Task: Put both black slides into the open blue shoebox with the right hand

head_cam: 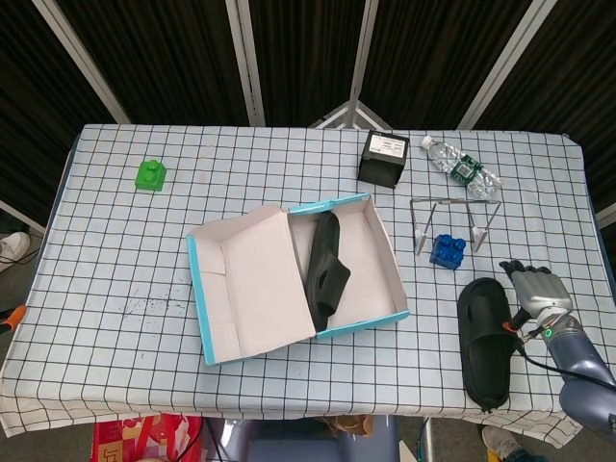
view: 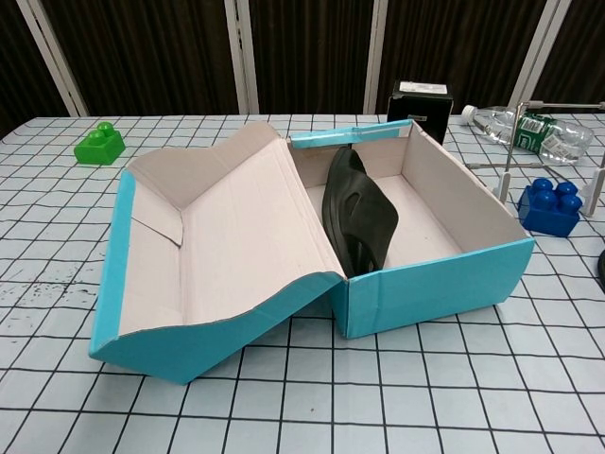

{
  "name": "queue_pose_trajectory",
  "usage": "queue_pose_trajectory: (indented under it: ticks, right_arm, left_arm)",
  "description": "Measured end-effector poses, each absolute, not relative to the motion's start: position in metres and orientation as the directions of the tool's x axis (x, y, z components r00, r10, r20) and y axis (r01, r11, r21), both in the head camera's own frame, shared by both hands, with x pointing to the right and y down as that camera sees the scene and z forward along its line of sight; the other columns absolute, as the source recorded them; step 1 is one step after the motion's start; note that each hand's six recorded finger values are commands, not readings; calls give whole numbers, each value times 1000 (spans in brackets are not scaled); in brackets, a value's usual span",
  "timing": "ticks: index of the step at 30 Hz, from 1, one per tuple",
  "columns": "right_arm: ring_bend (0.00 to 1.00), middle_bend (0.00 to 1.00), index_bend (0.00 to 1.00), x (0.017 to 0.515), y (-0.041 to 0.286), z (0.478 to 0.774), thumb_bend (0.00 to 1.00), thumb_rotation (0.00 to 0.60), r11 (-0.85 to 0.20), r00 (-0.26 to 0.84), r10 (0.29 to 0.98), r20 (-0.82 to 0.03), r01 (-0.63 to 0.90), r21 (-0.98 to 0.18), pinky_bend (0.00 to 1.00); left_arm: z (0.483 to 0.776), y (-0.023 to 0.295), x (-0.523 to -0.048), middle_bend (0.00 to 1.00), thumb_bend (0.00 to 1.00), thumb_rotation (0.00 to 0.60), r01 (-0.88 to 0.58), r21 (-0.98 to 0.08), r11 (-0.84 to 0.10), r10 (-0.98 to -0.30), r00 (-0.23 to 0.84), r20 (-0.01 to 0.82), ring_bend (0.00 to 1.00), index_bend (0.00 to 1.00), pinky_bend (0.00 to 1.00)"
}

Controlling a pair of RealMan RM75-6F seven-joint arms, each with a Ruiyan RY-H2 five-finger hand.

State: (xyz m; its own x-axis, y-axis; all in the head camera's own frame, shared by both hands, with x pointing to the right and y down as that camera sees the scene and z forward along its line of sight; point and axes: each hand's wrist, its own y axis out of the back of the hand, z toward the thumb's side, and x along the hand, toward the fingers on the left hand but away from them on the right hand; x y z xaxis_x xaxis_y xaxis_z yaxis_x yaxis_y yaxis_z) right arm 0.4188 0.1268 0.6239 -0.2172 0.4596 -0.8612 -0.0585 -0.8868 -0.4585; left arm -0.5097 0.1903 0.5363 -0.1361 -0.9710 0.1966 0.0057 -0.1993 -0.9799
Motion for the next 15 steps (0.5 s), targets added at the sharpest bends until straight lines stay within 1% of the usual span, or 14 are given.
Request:
queue_pose_trajectory:
  ticks: [7, 15]
  right_arm:
    - [76, 50, 12, 426, 125, 637, 192, 600, -926, -240, 378, -894, -100, -364, 68]
    - [40, 31, 0, 424, 118, 639, 192, 600, -952, -252, 295, -922, -160, -261, 47]
  left_arm:
    - [541, 189, -510, 0, 218, 600, 32, -978, -207, -969, -148, 200, 0, 94, 98]
    - [546, 188, -509, 0, 218, 600, 61, -975, -214, -966, -160, 202, 0, 94, 98]
